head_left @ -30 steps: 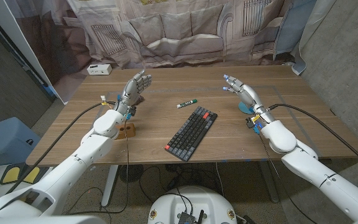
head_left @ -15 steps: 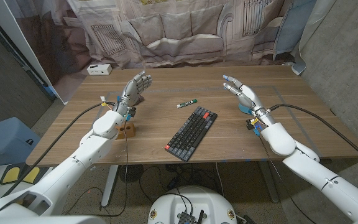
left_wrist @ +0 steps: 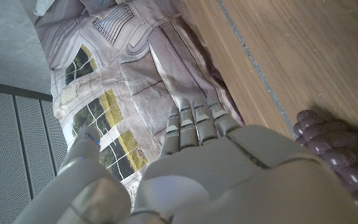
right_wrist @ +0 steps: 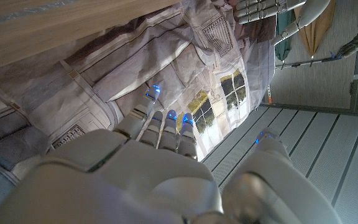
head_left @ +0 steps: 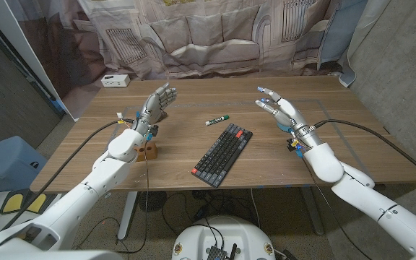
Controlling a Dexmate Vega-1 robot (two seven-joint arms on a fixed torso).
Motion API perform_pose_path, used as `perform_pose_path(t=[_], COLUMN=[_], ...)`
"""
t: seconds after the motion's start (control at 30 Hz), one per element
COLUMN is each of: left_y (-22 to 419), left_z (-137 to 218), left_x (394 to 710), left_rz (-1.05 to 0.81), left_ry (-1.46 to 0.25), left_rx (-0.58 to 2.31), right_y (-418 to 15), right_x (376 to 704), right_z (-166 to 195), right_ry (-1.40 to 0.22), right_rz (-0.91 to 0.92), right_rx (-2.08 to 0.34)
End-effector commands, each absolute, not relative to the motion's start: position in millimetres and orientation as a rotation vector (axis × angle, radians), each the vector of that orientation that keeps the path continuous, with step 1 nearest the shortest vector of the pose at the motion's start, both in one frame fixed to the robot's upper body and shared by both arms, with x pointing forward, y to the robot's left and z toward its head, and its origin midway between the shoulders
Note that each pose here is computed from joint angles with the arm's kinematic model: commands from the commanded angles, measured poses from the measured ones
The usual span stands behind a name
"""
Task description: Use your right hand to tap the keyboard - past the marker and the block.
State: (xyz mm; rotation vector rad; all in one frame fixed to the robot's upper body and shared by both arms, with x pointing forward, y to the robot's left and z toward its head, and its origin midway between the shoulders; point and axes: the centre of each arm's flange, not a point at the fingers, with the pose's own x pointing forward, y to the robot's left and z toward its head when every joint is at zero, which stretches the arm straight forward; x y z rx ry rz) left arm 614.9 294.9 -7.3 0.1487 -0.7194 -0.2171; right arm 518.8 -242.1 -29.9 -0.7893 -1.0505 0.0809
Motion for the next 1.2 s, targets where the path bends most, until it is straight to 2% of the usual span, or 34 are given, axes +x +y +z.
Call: perform_pose_path(t=[0.03,1.0,1.2], left_y=[290,280,279], left_z=[-11,-11,-12], left_x=[618,621,621], left_rz=[-0.232,-0.252,-0.257], left_ry=[-0.724,-0.713,-0.701], left_rx=[0.088,0.111,0.109], right_y=[-241,-230,-226], right_x=[511,507,509], right_z=[-33,-30,-22], right_ry=[-1.109,-1.055,-0.959], right_rz=[-0.04,-0.036,0.044], right_rx=[-0.977,-1.167,-1.199])
